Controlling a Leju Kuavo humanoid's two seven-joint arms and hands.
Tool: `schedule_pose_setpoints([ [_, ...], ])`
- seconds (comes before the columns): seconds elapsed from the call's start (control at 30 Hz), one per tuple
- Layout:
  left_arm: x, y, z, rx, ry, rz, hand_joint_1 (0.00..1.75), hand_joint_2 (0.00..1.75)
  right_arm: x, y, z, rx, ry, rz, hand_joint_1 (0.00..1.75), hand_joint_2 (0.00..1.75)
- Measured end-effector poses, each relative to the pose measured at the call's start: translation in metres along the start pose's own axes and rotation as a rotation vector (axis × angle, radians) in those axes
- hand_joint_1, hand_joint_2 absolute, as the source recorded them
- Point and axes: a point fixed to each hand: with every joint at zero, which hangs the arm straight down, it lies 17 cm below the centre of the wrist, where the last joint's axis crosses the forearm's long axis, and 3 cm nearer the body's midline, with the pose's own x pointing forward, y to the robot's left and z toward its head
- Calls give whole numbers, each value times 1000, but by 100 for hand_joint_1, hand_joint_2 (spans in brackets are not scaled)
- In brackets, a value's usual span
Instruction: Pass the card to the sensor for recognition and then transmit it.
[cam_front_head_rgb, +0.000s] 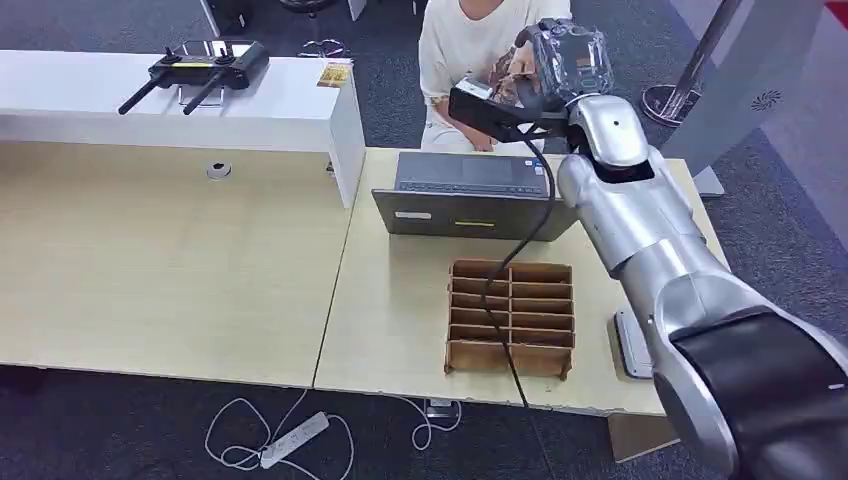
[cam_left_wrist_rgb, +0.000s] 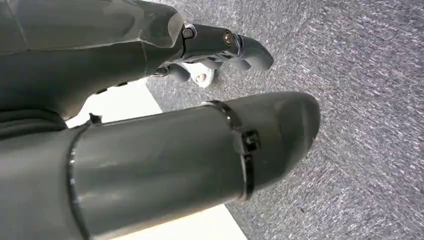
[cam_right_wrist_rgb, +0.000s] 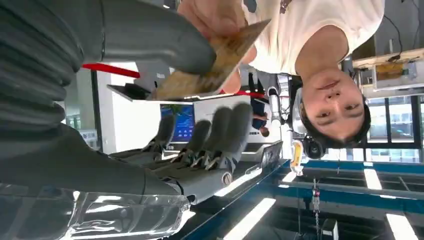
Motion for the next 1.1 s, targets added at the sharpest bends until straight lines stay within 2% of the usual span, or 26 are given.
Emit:
schedule_pose_setpoints([
  [0.7,-2,0,0,2,6,-18,0,0,1,-4,-1,-13,-20,-24,175,175],
  [1.1,-2,0,0,3,11,-14,0,0,4,-16,-1,-74,-43,-192,175,175],
])
